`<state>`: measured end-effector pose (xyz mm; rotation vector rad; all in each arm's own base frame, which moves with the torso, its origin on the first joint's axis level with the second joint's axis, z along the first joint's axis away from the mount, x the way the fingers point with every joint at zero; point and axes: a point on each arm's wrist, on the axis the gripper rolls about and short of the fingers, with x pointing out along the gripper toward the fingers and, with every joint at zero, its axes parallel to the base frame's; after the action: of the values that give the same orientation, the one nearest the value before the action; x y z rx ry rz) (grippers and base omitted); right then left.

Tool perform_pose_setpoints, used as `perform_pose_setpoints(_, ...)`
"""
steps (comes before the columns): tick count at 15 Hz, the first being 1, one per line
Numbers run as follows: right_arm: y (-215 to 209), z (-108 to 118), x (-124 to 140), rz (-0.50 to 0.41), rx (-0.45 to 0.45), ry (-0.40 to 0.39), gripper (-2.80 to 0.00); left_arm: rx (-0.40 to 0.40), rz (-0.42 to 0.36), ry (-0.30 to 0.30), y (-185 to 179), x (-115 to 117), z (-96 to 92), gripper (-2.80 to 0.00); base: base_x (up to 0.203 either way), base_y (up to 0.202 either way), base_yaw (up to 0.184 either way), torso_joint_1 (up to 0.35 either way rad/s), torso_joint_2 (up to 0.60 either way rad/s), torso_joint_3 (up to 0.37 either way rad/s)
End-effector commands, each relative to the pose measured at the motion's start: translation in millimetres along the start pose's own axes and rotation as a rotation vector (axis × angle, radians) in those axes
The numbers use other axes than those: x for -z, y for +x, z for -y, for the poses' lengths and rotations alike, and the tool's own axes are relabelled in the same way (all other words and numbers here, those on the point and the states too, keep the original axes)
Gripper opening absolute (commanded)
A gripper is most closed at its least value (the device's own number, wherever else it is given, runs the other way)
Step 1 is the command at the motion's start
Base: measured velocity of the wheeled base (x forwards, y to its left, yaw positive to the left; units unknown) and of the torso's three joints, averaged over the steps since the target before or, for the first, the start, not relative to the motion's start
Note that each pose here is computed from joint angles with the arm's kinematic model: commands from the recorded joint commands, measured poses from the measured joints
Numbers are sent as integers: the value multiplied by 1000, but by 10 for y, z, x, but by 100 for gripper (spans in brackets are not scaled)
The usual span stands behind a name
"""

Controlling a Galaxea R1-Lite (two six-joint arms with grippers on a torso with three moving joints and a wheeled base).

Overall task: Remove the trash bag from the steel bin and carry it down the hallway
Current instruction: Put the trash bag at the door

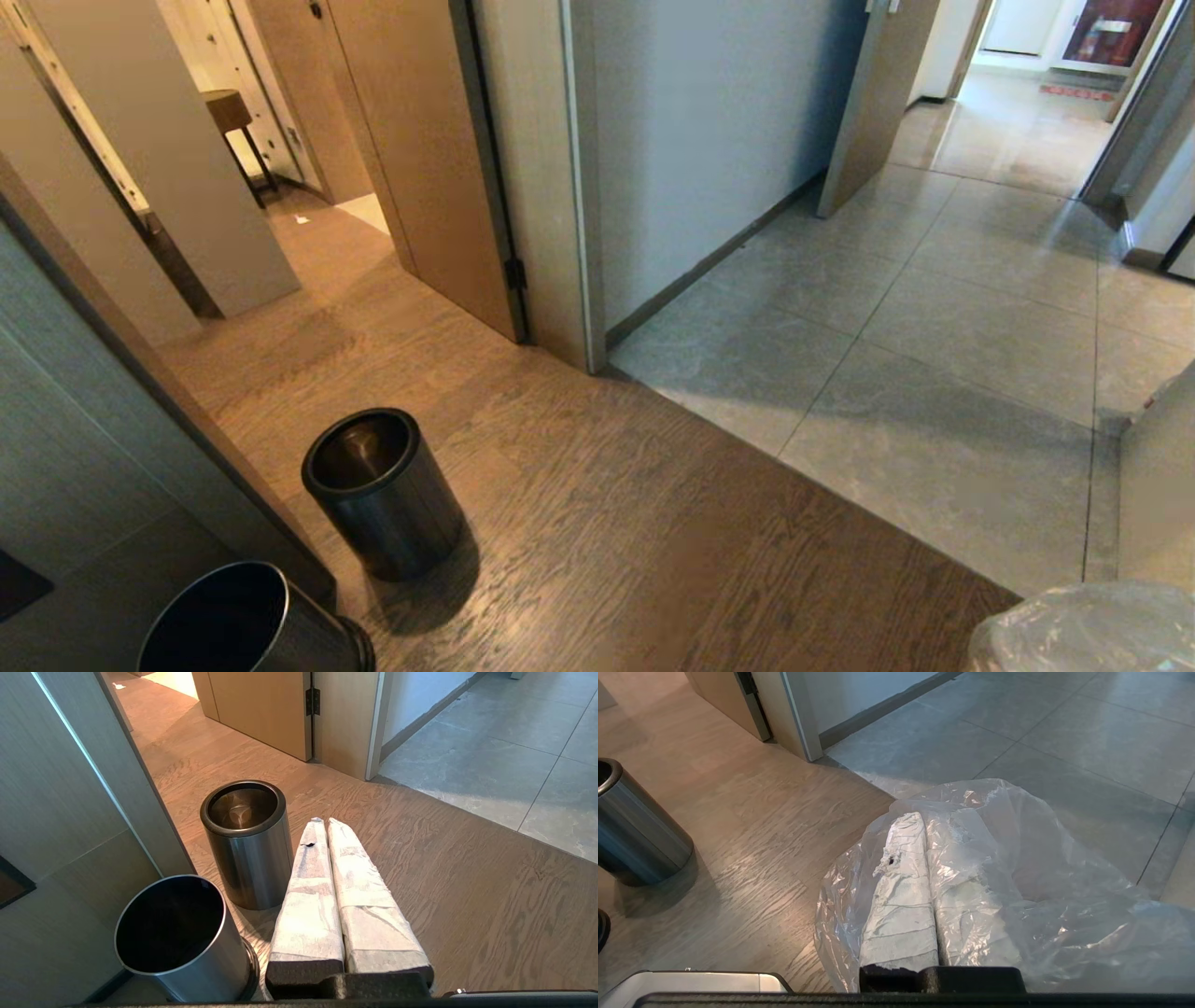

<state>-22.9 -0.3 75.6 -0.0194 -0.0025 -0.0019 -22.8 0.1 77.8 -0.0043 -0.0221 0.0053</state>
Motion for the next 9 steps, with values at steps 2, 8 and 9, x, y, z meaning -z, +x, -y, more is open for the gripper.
perform_pose_setpoints(2,1,0,-1,-1,0,0,-280,-1,-11,0,8,34,0,-280,0,0,0,0,0,0)
perform_pose_setpoints(8,1,0,-1,-1,0,0,-280,-1,-11,0,8,34,0,-280,0,0,0,0,0,0)
perform_pose_setpoints(9,1,0,-1,-1,0,0,-280,-1,-11,0,8,34,0,-280,0,0,0,0,0,0)
